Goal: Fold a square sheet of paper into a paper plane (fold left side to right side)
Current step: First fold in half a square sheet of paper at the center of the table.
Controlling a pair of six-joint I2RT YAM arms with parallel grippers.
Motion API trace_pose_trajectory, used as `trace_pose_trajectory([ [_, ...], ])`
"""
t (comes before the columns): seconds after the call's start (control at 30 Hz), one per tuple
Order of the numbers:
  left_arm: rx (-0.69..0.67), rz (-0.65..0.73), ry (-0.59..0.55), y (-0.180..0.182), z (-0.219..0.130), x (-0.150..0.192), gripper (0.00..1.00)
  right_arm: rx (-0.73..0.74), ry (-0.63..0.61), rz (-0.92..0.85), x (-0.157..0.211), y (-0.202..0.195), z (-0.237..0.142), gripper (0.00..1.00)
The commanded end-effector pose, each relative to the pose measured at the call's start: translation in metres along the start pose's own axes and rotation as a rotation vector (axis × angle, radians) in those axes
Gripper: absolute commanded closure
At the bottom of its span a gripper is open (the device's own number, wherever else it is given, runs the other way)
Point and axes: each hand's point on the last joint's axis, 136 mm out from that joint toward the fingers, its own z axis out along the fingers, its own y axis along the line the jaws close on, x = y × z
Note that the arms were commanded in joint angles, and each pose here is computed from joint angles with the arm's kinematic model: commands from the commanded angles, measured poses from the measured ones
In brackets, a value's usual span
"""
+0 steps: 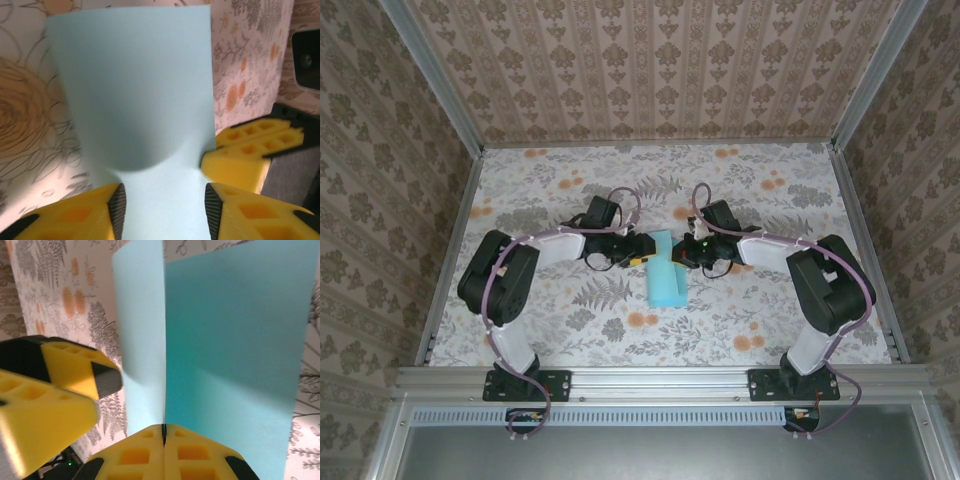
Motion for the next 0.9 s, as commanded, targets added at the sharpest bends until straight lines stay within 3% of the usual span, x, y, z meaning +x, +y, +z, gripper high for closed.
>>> trace_pose_trajectory([
  [0.0, -0.095, 0.057, -0.022, 0.000, -0.019, 0.003, 0.48, 0.103, 0.007, -0.007, 0.001, -0.019, 0.004, 0.98],
  [0.47, -0.188, 0.027, 0.059, 0.013, 0.016, 0.016, 0.37, 0.174, 0.007, -0.010, 0.003, -0.034, 0.009, 0.97],
  [0.87, -0.297, -0.002, 0.110, 0.033, 0.033, 0.027, 0.48, 0.189, 0.022, -0.010, 0.007, -0.036, 0.008, 0.93],
])
